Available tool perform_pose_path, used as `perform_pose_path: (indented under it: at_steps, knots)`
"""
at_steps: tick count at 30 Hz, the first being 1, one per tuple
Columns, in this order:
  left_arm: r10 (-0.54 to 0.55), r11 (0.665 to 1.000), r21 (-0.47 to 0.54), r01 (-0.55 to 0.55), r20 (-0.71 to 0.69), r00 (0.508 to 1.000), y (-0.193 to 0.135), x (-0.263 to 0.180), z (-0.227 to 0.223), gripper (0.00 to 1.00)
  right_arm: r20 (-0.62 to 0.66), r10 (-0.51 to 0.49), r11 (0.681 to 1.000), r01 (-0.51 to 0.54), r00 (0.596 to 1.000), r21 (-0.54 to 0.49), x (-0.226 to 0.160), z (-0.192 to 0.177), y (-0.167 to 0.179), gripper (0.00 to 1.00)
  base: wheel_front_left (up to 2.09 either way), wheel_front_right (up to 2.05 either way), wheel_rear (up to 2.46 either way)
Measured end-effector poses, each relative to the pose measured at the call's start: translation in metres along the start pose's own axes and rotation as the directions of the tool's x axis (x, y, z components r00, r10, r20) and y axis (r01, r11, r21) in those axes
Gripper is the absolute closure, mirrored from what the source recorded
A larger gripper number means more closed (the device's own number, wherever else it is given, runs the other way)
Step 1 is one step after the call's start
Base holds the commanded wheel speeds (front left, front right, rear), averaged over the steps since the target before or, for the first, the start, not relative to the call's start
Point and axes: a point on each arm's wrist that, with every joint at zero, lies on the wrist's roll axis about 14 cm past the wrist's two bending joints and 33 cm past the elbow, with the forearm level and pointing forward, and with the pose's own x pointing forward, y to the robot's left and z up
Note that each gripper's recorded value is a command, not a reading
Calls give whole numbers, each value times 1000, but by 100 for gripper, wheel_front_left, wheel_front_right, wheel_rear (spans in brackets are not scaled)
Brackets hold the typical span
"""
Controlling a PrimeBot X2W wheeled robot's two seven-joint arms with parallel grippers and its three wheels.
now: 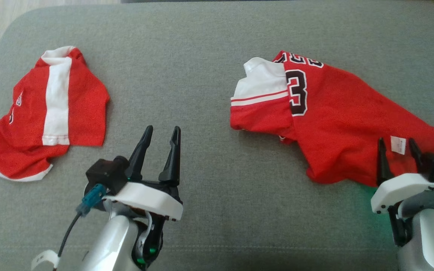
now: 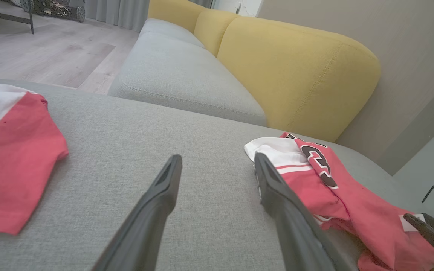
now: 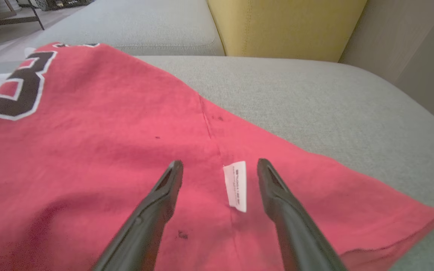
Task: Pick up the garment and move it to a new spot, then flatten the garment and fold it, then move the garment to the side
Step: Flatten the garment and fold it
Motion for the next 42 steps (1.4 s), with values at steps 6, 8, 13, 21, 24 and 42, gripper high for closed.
perform_pose_path:
  at_steps: [6,8,13,21,24,42]
  knots:
    - [10,1000,8,-10,-1,1000,4,0,0,0,-15,11,1000,-11,1000,10,7,-5,5,100,0,0,0]
    - [8,1000,8,-8,1,1000,4,-1,1,0,4,21,1000,-21,1000,5,8,0,8,100,0,0,0]
    - [-3,1000,12,3,15,1000,0,-3,6,0,80,84,996,-81,993,-38,9,23,26,100,0,0,0]
    - [-5,1000,5,5,61,998,-6,-12,23,0,308,334,942,-300,891,-152,-16,108,99,100,0,0,0]
    - [-3,1000,-2,3,72,997,-7,-18,27,0,389,440,898,-386,809,-213,-37,150,130,100,0,0,0]
    - [40,999,-28,-39,38,998,4,-15,14,0,614,332,942,-281,716,-181,-11,313,64,100,0,0,0]
